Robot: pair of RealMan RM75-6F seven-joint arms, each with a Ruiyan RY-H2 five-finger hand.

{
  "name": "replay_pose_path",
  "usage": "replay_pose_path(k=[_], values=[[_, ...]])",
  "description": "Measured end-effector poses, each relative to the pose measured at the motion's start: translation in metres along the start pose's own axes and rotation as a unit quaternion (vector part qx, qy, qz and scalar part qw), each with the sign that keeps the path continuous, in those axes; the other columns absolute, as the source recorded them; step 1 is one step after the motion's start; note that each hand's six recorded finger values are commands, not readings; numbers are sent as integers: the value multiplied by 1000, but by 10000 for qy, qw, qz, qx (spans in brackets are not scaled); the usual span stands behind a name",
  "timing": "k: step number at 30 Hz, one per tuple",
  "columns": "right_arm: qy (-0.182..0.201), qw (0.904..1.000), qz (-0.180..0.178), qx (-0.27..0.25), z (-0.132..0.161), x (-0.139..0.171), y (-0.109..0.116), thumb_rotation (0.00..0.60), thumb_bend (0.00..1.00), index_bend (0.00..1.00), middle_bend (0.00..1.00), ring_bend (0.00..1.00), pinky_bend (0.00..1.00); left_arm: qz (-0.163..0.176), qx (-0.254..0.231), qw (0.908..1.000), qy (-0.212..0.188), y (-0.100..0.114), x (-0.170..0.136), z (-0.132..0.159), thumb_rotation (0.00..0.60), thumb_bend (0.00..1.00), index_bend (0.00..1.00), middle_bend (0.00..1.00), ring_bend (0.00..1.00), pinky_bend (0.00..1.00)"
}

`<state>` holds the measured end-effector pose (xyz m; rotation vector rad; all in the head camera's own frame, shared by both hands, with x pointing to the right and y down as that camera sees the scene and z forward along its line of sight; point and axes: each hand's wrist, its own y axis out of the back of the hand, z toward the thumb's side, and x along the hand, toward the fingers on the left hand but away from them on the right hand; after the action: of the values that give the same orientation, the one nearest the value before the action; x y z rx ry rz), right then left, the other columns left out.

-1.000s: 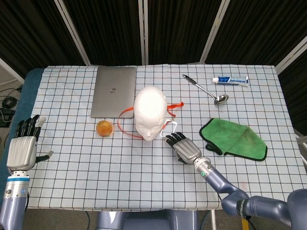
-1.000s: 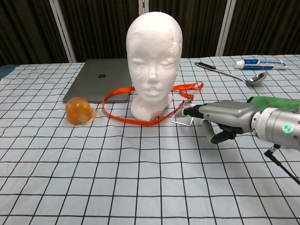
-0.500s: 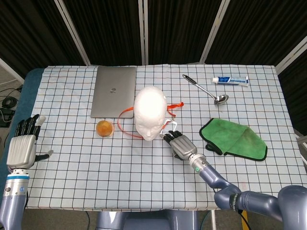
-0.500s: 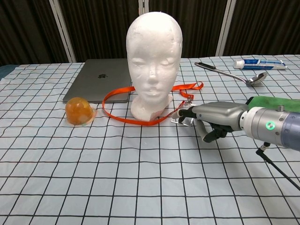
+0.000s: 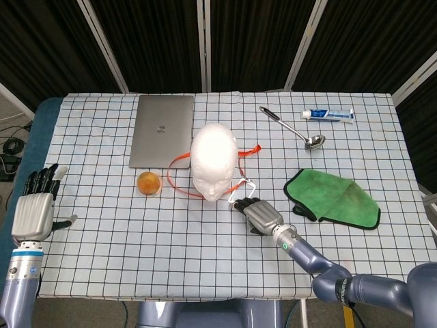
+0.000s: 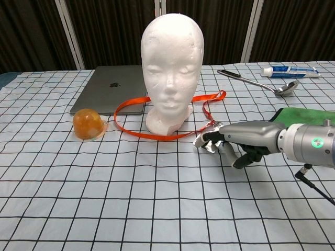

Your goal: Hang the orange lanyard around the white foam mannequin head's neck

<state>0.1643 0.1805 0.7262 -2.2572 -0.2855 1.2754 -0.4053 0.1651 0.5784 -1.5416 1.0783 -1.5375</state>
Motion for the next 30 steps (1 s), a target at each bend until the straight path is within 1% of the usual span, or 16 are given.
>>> replay_pose_path(k=[4, 7, 14, 17, 30], values=[[221, 9993, 296, 17, 8, 14, -9, 600, 1000, 190, 215, 151, 237, -20, 13, 10000, -19, -1, 0, 1, 600, 64, 0, 0, 0, 0], [354, 9985, 417, -13, 14, 23, -13, 600, 1000, 202, 228, 166, 248, -15, 9, 10000, -17, -1, -1, 2, 600, 65, 0, 0, 0, 0], [568, 9968, 543, -146, 23, 39, -13, 600, 1000, 213, 236, 178, 258, -23, -1, 10000, -16, -1, -1, 1, 600, 63, 0, 0, 0, 0], [626, 9957, 658, -190, 23, 49, -14, 600, 1000, 213, 236, 178, 258, -24, -9, 10000, -24, -1, -1, 2, 600, 64, 0, 0, 0, 0], [914, 9904, 1034, -72, 30, 84, -20, 600, 1000, 216, 243, 181, 260, -41, 3, 10000, -60, -2, -3, 4, 600, 64, 0, 0, 0, 0]])
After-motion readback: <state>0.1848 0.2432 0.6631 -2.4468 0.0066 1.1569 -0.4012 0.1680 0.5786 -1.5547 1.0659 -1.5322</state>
